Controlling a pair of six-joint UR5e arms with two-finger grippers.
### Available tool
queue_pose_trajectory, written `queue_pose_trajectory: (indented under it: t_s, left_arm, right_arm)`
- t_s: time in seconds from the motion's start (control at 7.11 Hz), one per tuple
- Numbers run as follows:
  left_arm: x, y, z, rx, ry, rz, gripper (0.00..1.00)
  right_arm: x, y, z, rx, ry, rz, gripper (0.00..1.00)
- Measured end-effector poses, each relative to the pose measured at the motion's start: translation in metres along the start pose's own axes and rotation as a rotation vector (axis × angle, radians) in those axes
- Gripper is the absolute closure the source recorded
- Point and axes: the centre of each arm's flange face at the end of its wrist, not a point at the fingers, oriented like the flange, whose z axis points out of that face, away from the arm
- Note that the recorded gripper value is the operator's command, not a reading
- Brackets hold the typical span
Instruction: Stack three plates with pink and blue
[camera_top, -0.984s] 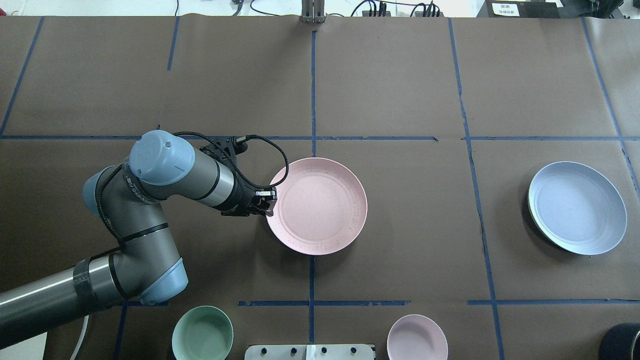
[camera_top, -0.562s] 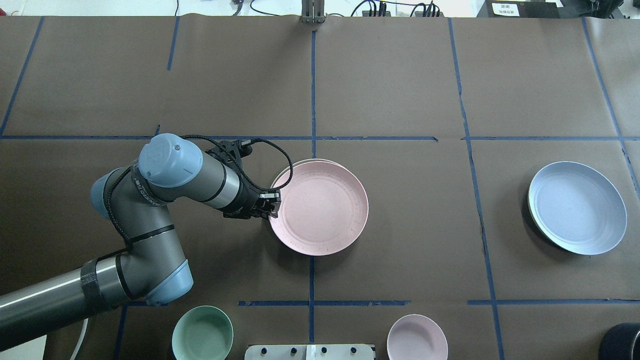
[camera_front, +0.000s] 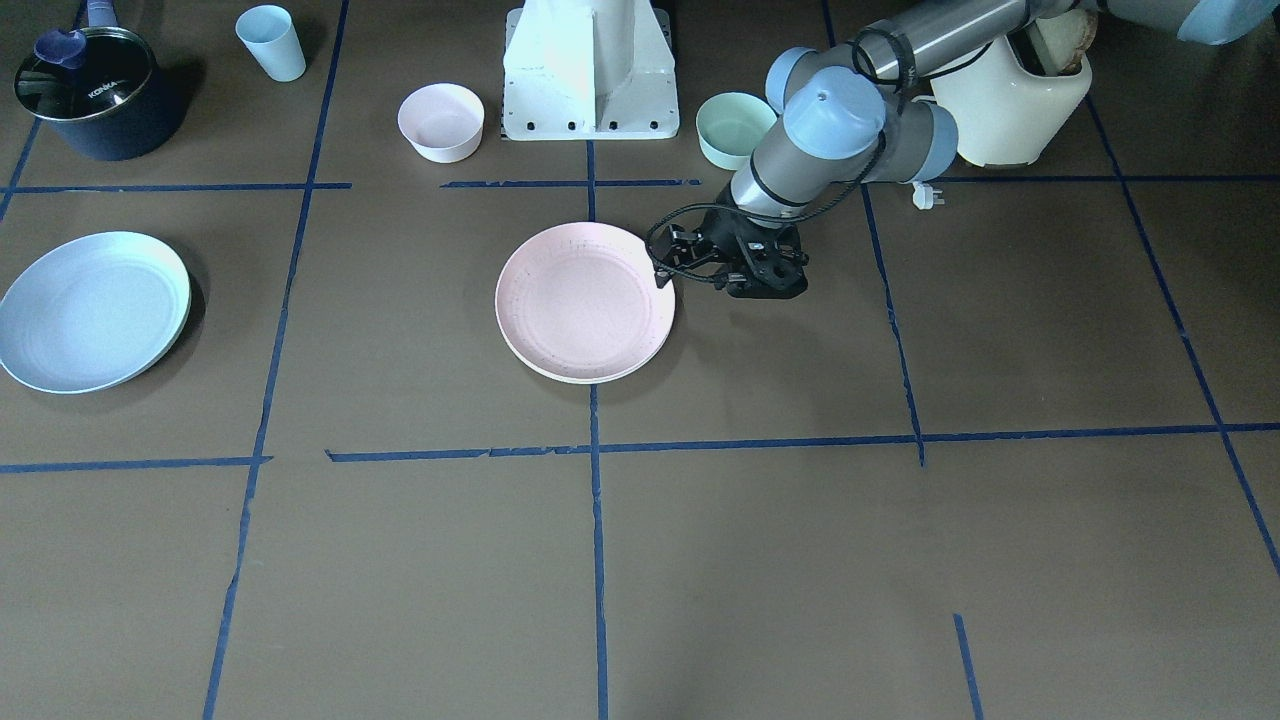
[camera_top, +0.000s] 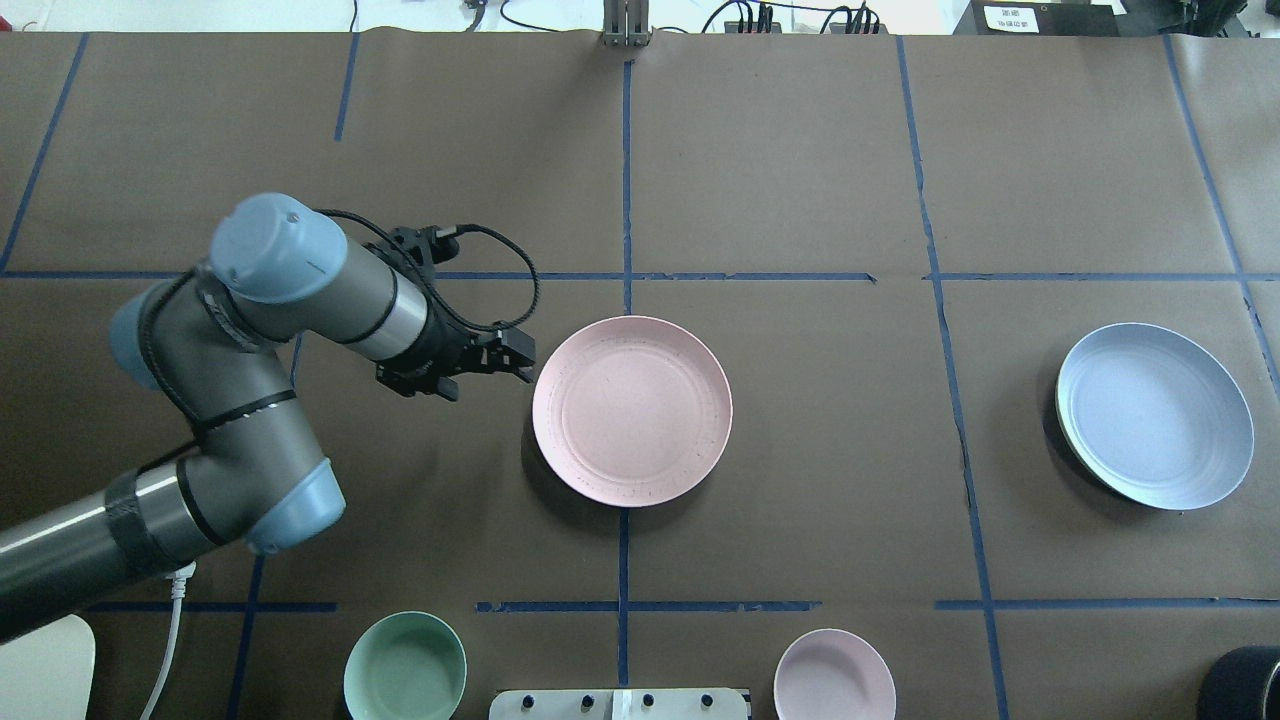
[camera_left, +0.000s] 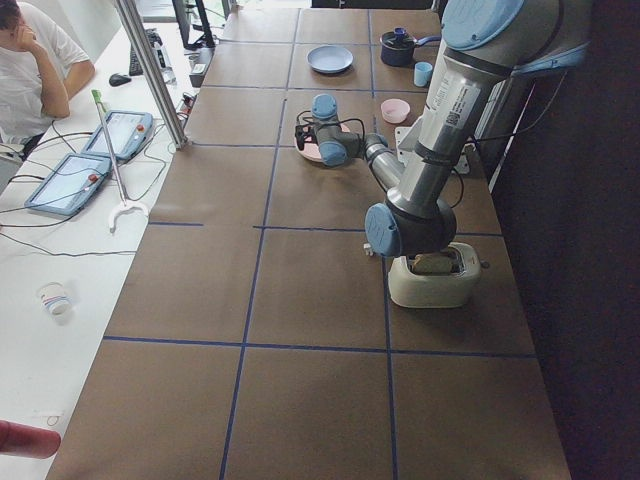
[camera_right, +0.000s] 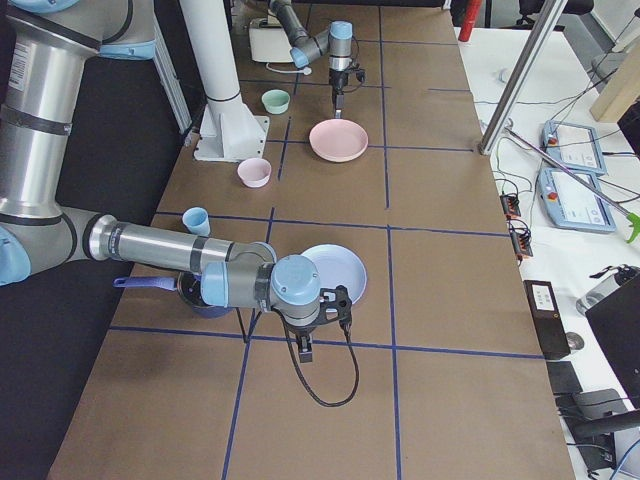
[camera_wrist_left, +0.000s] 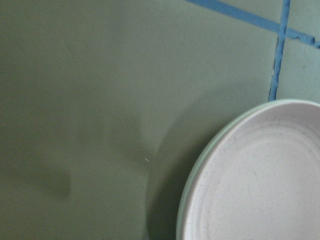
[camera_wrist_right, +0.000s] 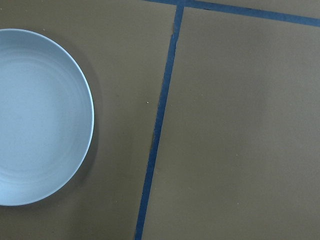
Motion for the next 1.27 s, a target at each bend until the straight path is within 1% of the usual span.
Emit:
queue_pose_trajectory:
  t_s: [0.14,0.28,0.42,0.56,0.7,0.84,0.98,1.12,1.27]
  left_arm:
    - [-0.032,-0.024,-0.026,0.002,-0.029,0.059,0.0]
    - [-0.073,-0.053,-0.06,0.006,-0.076,0.139,0.0]
    - [-0.125,-0.073,-0.099,0.003,-0.143,0.225,0.0]
    - [-0.182,-0.086,-0.142,-0.01,-0.225,0.309,0.0]
    - [-0.238,-0.098,-0.188,-0.032,-0.3,0.369,0.0]
    - [-0.296,-0.105,-0.231,-0.056,-0.354,0.401,0.0]
    - [-0.366,-0.105,-0.274,-0.072,-0.388,0.399,0.0]
    - [-0.432,-0.095,-0.305,-0.081,-0.394,0.376,0.0]
    - [-0.497,-0.08,-0.328,-0.087,-0.374,0.344,0.0]
  right_arm:
    - [-0.001,-0.001,-0.001,0.003,-0.006,-0.003,0.0]
    - [-0.004,-0.002,-0.002,0.01,-0.025,-0.006,0.0]
    - [-0.008,-0.004,-0.004,0.016,-0.041,-0.01,0.0]
    - [-0.01,-0.006,-0.005,0.021,-0.048,-0.013,0.0]
    - [-0.011,-0.009,-0.006,0.025,-0.05,-0.016,0.0]
    - [-0.013,-0.011,-0.008,0.028,-0.051,-0.018,0.0]
    - [-0.014,-0.015,-0.01,0.032,-0.051,-0.022,0.0]
    - [-0.016,-0.019,-0.012,0.037,-0.05,-0.023,0.0]
    - [-0.018,-0.022,-0.014,0.042,-0.05,-0.014,0.0]
